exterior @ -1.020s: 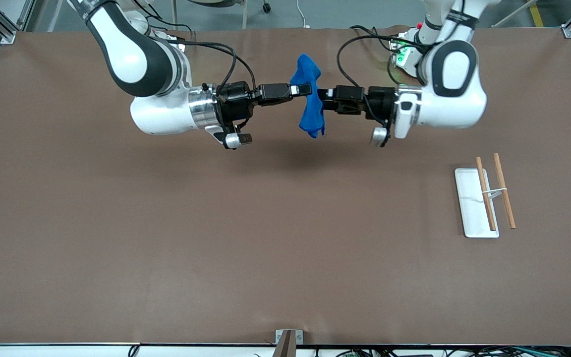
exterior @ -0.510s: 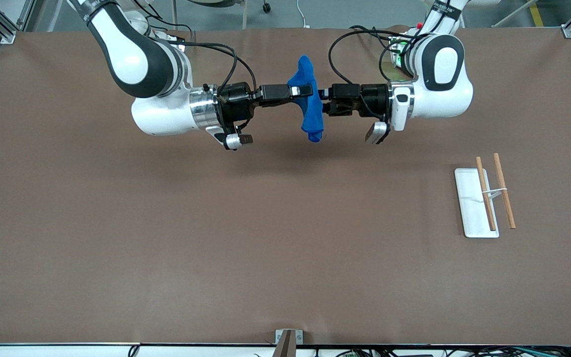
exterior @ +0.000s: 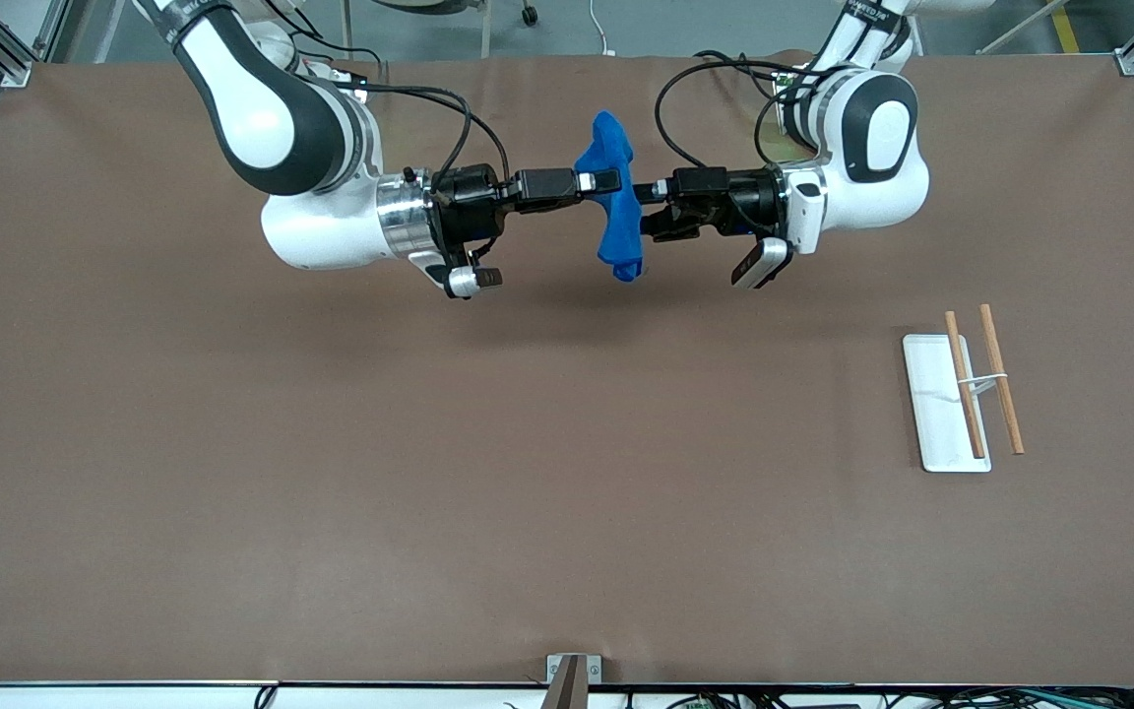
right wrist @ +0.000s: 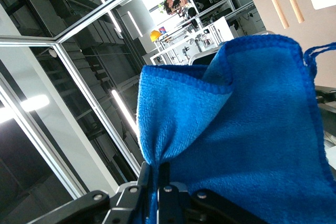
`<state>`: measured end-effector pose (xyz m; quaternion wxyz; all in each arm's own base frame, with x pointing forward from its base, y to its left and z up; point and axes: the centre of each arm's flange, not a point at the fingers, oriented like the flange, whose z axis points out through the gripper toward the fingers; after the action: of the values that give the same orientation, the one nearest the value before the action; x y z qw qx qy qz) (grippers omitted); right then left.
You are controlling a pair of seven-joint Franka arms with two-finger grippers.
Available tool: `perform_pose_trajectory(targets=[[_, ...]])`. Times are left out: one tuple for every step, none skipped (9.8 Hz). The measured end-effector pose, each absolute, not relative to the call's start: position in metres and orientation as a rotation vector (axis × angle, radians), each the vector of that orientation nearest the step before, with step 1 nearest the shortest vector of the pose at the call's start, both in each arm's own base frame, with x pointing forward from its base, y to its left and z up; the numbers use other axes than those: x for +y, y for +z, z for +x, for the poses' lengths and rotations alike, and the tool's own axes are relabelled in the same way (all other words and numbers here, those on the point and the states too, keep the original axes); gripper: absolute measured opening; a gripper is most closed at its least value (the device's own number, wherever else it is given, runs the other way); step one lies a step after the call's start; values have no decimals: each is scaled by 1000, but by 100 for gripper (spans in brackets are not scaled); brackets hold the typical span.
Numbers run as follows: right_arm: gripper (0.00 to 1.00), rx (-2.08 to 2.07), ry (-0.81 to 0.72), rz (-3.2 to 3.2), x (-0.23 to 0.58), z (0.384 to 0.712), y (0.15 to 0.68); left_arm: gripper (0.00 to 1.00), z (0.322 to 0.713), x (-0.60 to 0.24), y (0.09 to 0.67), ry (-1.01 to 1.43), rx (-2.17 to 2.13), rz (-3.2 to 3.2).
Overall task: Right arm passes towel to left arm to hang
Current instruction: 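Close the left gripper on the towel beside the right gripper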
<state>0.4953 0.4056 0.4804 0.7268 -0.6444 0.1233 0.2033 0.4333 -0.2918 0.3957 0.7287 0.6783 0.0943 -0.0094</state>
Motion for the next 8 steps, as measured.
perform_pose_trajectory(targets=[[7, 272, 448, -1421, 406, 495, 480, 94, 431, -294, 395, -16, 201, 1492], [7, 272, 448, -1421, 406, 495, 480, 88, 431, -295, 395, -13, 196, 1492], [7, 272, 448, -1421, 406, 495, 480, 83, 431, -295, 395, -9, 197, 1490], [7, 272, 448, -1421, 406, 495, 480, 67, 432, -294, 396, 2, 204, 1484], [7, 272, 448, -1421, 406, 495, 480, 51, 434, -292, 396, 20, 219, 1486], [7, 272, 448, -1421, 406, 495, 480, 37, 435, -291, 397, 30, 229, 1487], [7, 272, 448, -1421, 406, 495, 480, 20, 435, -291, 398, 35, 231, 1488], [7, 272, 448, -1421, 406, 495, 480, 7, 436, -290, 399, 40, 232, 1489]])
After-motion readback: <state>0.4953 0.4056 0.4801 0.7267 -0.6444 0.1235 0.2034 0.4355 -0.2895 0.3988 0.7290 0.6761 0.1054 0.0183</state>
